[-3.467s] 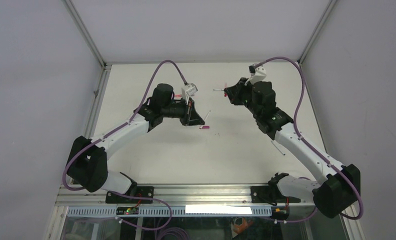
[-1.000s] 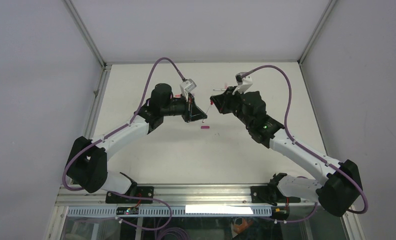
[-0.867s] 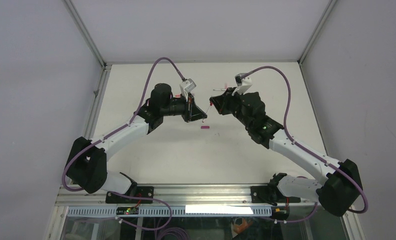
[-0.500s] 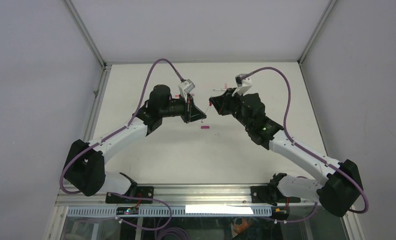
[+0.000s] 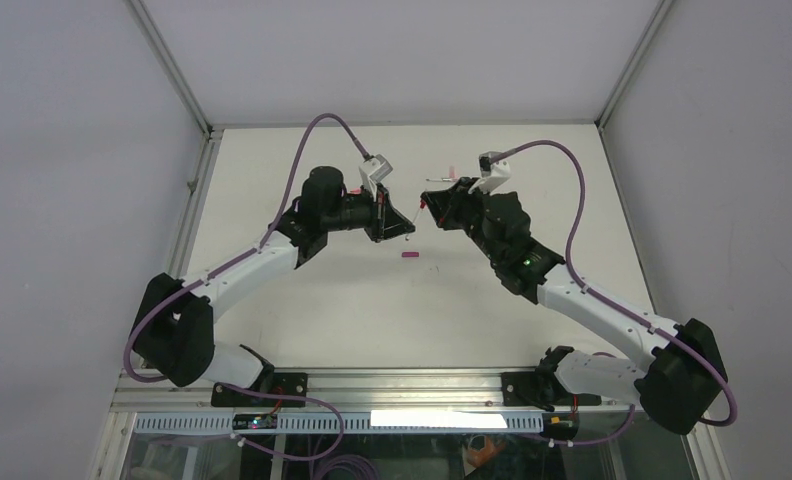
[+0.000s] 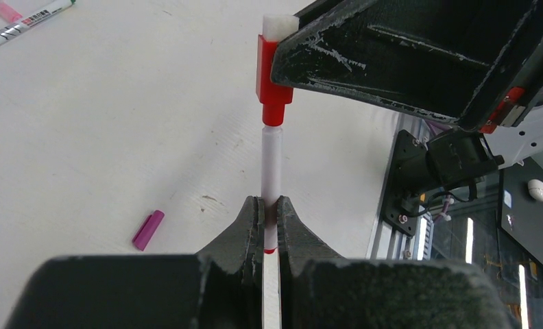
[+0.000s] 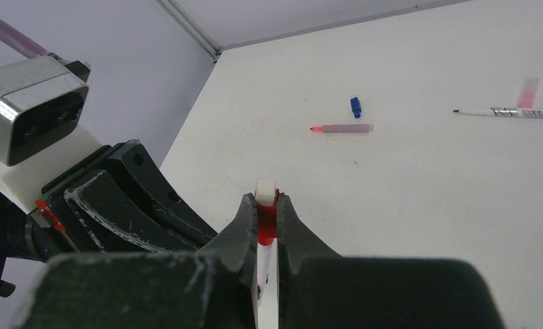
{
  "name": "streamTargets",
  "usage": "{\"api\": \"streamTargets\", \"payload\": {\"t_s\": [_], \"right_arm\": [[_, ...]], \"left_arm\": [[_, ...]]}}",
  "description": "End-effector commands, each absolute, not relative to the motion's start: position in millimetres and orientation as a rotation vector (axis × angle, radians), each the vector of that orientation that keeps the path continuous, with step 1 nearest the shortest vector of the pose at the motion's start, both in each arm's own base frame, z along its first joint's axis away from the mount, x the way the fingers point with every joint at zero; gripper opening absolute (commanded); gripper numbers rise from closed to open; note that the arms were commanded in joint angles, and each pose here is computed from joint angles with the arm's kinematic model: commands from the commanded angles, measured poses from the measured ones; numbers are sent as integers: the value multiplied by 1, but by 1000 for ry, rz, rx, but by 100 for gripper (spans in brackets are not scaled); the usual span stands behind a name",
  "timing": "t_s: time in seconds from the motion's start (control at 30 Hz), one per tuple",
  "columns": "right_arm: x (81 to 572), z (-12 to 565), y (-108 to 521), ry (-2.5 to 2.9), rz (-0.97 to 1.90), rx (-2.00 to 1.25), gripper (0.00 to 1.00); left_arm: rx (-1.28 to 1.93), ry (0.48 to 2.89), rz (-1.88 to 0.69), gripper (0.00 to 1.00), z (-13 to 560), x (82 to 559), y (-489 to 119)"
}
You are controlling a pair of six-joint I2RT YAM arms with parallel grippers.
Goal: Insert the pens into the pen caps
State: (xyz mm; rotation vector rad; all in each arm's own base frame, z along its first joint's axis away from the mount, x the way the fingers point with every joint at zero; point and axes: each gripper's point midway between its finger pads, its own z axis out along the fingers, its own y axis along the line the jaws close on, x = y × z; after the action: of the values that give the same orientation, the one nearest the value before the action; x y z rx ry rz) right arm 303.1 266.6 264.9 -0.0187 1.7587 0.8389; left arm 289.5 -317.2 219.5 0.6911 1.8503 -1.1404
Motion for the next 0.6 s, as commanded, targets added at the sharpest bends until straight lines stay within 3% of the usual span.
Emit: {"api": "streamTargets", "payload": {"t_s": [0.0,0.57], "right_arm": [[281,233,277,1864,866,-59,0],[278,198,279,1943,810,-75,0]], "left_arm": [[655,1550,-1100,0,301,321,-327],[712,1470,-1042,0,322,332,-331]]}}
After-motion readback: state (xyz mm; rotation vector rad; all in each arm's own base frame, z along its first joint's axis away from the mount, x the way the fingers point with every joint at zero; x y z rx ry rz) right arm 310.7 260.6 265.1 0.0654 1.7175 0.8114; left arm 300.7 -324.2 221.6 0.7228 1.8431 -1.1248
